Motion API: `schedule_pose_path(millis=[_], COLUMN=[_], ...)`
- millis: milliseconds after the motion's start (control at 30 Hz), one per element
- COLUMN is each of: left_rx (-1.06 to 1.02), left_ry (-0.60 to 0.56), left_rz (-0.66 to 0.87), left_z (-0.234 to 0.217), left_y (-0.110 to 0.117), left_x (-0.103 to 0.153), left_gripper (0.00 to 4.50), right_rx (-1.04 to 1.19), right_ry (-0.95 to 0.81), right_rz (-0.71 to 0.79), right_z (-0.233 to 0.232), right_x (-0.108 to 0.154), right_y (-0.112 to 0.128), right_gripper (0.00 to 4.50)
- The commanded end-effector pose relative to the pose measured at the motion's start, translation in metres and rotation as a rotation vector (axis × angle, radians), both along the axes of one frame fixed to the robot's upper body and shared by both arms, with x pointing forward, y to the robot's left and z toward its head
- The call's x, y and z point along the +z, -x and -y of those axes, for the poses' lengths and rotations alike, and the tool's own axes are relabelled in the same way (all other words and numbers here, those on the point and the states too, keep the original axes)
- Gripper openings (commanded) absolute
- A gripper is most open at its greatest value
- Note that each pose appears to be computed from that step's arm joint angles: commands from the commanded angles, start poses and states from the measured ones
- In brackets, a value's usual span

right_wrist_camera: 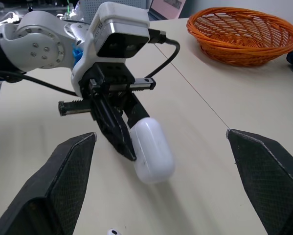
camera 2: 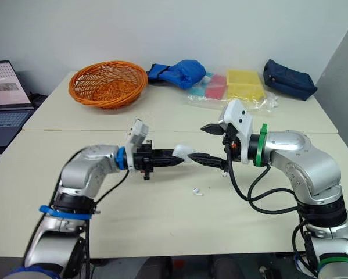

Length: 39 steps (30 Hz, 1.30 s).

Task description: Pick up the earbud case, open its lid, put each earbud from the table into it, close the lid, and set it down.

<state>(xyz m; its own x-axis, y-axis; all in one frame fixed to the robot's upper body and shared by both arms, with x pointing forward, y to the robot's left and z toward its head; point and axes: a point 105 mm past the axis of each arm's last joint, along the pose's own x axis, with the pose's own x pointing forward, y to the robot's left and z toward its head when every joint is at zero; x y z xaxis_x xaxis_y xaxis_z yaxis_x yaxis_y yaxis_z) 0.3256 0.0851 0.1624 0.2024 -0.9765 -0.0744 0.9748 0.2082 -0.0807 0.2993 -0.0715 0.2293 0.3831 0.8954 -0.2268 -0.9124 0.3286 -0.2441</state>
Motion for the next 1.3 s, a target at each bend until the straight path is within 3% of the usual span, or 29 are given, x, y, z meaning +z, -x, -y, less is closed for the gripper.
schedule_pose_path(millis=[33,767,1300], left_rx=[0.011,-0.021,-0.001], left_ry=[0.06,0.069,0.084], left_rz=[0.12,0.117,0.128], left_z=[0.009,0.012,0.01], left_y=[0.007,0.013,0.007], left_x=[0.026,0.027,0.023], left_gripper=[0.74,0.74,0.74], right_rx=[0.009,-0.102,-0.1], right_ry=[0.053,0.025,-0.027], right_rz=[0.048,0.056,-0.008], right_z=[0.002,0.012,0.023], right_x=[0.004,0.02,0.034], right_y=[-0.008,-0.038,-0.033], right_gripper=[4.47,4.47,4.47])
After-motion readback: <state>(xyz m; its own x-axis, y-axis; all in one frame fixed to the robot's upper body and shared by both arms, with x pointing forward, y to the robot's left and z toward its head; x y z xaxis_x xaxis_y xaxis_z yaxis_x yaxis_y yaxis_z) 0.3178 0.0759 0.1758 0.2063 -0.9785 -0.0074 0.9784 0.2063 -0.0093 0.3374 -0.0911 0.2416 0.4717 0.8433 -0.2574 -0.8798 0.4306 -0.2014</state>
